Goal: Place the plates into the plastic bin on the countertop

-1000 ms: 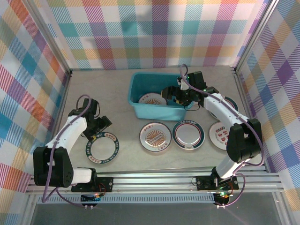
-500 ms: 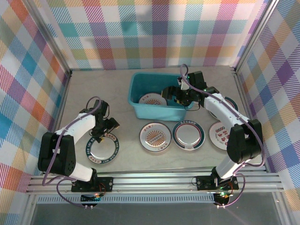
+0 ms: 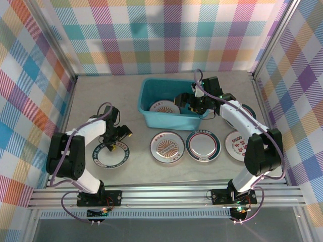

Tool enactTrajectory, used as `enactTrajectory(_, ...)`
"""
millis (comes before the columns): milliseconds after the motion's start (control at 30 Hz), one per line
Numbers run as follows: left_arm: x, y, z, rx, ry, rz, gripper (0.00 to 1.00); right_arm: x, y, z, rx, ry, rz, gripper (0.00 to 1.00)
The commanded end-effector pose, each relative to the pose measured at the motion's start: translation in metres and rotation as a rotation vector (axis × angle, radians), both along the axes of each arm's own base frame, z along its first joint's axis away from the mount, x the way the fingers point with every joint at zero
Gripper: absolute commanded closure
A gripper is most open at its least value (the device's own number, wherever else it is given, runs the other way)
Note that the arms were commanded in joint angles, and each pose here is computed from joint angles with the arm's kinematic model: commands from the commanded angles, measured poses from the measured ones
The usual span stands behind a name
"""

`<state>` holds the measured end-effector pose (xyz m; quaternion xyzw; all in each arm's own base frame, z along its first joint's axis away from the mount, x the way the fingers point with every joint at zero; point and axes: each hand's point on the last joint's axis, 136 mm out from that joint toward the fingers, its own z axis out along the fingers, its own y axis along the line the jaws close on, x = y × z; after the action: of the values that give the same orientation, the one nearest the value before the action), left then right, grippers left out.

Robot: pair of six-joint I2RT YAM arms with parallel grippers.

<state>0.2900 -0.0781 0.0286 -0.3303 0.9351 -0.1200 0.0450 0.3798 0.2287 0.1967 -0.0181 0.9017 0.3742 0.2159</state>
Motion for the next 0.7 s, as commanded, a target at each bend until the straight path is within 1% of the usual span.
enactTrajectory(0,0.007,-0.011,-0.008,-0.048,-0.016,-0.036,0.08,-0.003,-0.005,0.011,-0.007,0.005,-0.018,0.01)
enactTrajectory(133,0.014,-0.013,-0.003,-0.06,-0.055,-0.039,0.08,-0.001,-0.005,0.009,-0.01,0.006,-0.023,0.01)
enactTrajectory(267,0.024,-0.021,-0.007,-0.097,-0.065,-0.046,0.08,0.002,-0.003,0.006,-0.004,0.016,-0.02,0.01)
enactTrajectory(667,0.057,-0.031,-0.006,-0.117,-0.1,-0.078,0.08,0.007,-0.004,0.011,-0.018,0.002,-0.025,0.01)
